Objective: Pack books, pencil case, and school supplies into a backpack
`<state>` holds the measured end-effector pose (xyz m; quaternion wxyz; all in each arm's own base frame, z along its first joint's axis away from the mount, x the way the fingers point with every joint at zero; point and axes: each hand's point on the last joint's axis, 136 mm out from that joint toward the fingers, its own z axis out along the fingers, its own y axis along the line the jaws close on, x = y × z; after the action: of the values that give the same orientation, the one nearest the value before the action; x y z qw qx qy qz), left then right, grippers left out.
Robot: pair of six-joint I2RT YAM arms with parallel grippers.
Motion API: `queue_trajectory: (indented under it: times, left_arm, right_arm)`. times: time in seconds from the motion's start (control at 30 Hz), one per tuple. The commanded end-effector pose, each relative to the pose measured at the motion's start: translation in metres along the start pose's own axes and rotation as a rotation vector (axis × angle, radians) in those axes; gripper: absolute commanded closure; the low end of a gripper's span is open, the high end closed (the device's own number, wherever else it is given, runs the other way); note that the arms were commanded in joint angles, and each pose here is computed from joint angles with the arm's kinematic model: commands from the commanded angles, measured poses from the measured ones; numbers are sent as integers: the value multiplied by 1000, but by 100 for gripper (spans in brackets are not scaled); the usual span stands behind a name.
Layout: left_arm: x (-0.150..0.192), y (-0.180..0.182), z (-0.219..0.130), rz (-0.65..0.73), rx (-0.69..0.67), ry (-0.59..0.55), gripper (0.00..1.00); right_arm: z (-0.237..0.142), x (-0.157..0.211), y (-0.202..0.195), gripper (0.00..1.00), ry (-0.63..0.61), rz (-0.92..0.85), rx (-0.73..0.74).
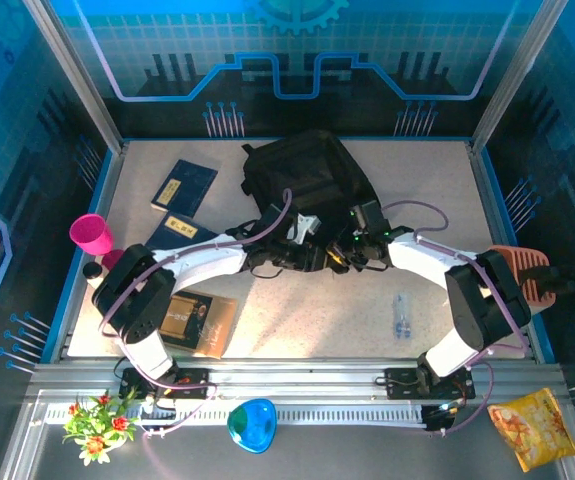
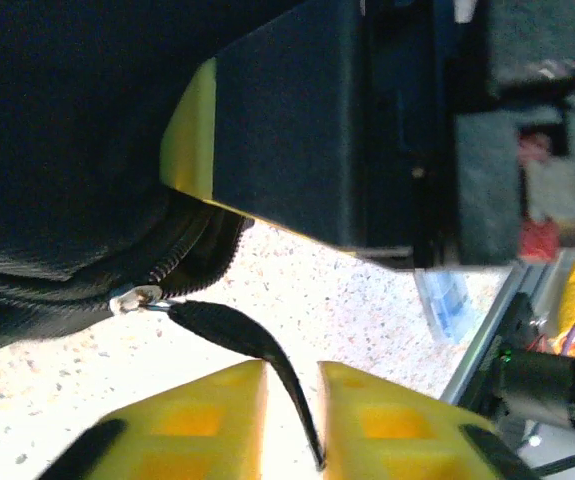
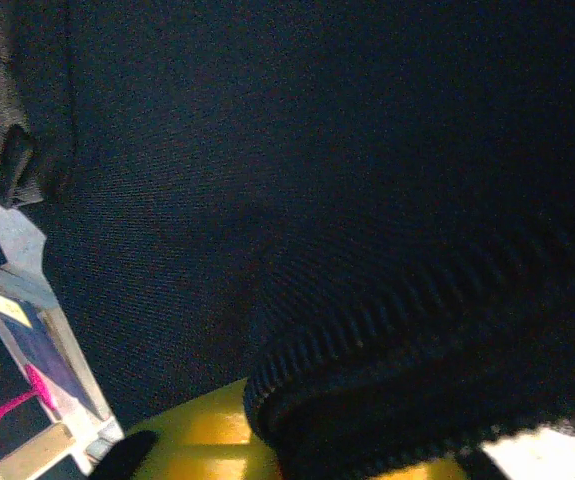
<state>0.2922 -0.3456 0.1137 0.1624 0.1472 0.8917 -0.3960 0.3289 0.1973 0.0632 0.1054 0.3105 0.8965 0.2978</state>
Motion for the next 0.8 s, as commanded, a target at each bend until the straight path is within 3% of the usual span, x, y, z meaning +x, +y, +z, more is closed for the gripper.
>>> queue_trajectory:
  times: [0.0, 0.13, 0.27, 0.47, 0.77]
  left_arm:
    - [-14, -4, -19, -20, 8, -51, 60]
    - [-20, 20, -44, -106, -26, -119, 42]
    - [-26, 47, -63, -214, -79, -187, 34]
    - [-30, 89, -73, -381, -165, -244, 32]
    - [-30, 106, -68, -477, -188, -255, 31]
  right_arm:
    - [-15, -14, -3, 77, -28, -40, -22]
    - [-37, -12, -3, 51, -42, -138, -27]
    - [-68, -7, -1, 38, -76, -271, -12]
    - [-88, 14, 2, 37, -131, -578, 157]
    - [-49, 53, 12, 39, -222, -773, 335]
